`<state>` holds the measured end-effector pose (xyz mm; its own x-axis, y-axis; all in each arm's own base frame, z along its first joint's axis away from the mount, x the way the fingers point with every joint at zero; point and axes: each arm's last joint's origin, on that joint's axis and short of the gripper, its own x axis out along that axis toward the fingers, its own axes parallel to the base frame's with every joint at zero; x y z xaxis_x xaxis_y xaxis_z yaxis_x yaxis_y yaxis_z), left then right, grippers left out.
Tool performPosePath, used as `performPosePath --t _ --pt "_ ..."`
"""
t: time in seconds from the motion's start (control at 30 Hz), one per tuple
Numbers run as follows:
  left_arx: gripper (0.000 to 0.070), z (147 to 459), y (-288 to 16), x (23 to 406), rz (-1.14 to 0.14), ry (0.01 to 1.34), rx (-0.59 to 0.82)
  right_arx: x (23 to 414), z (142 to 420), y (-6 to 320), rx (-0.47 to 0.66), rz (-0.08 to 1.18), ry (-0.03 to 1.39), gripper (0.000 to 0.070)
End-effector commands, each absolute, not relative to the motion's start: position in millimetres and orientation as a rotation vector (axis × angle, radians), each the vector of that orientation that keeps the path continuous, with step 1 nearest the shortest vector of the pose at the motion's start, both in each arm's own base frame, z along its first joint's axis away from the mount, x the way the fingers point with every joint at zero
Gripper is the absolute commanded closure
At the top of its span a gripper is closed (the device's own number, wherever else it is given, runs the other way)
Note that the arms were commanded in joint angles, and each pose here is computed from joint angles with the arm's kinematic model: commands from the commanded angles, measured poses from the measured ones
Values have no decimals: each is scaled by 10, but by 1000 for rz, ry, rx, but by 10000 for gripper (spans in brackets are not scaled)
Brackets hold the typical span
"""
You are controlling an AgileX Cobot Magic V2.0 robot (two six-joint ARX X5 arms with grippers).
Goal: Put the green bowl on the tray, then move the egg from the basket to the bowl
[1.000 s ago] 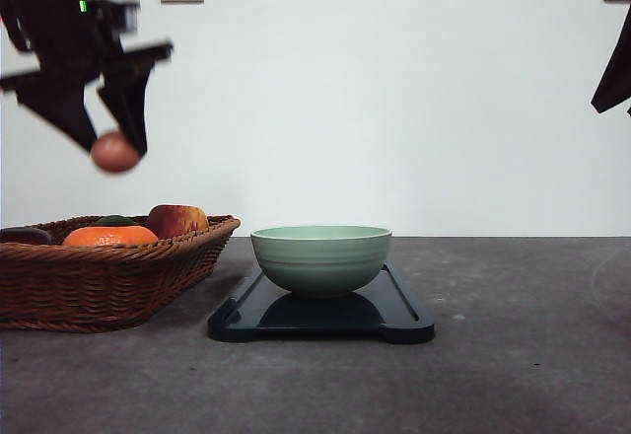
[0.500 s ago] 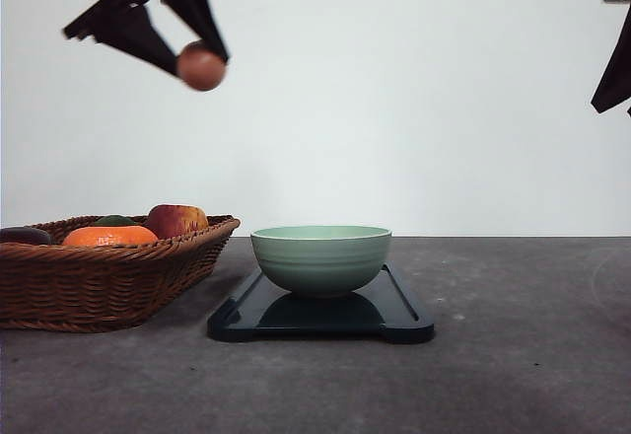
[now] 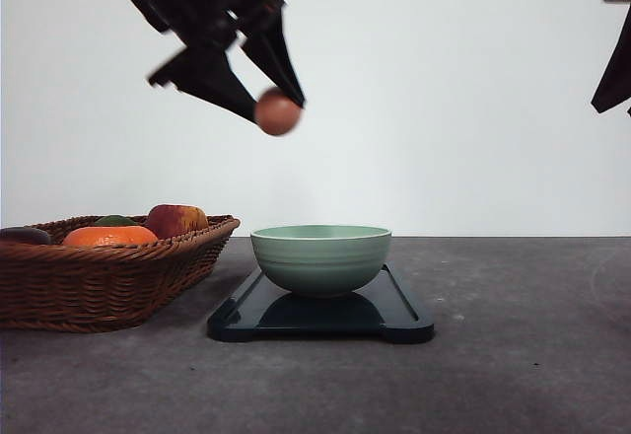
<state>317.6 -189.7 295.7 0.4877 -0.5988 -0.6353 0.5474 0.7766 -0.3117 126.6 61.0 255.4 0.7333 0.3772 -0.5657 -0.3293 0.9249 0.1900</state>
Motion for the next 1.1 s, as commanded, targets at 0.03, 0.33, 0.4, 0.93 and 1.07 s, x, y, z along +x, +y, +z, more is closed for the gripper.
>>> performPosePath --t 0.03,0.33,0.4,0.93,1.07 --pt "511 2847 -2037 3261 -712 799 -62 1273 2567 622 87 391 637 488" --pt "511 2435 -2264 3397 -692 846 -9 1259 2543 615 80 386 666 488" --pt "511 2348 -2299 3424 -692 860 -4 1256 2540 613 79 385 670 488" --pt "511 1936 -2453 3521 -662 901 50 1249 2529 610 75 383 683 488" --pt "511 1863 -2462 3536 -653 915 56 1249 2530 610 75 383 683 488"
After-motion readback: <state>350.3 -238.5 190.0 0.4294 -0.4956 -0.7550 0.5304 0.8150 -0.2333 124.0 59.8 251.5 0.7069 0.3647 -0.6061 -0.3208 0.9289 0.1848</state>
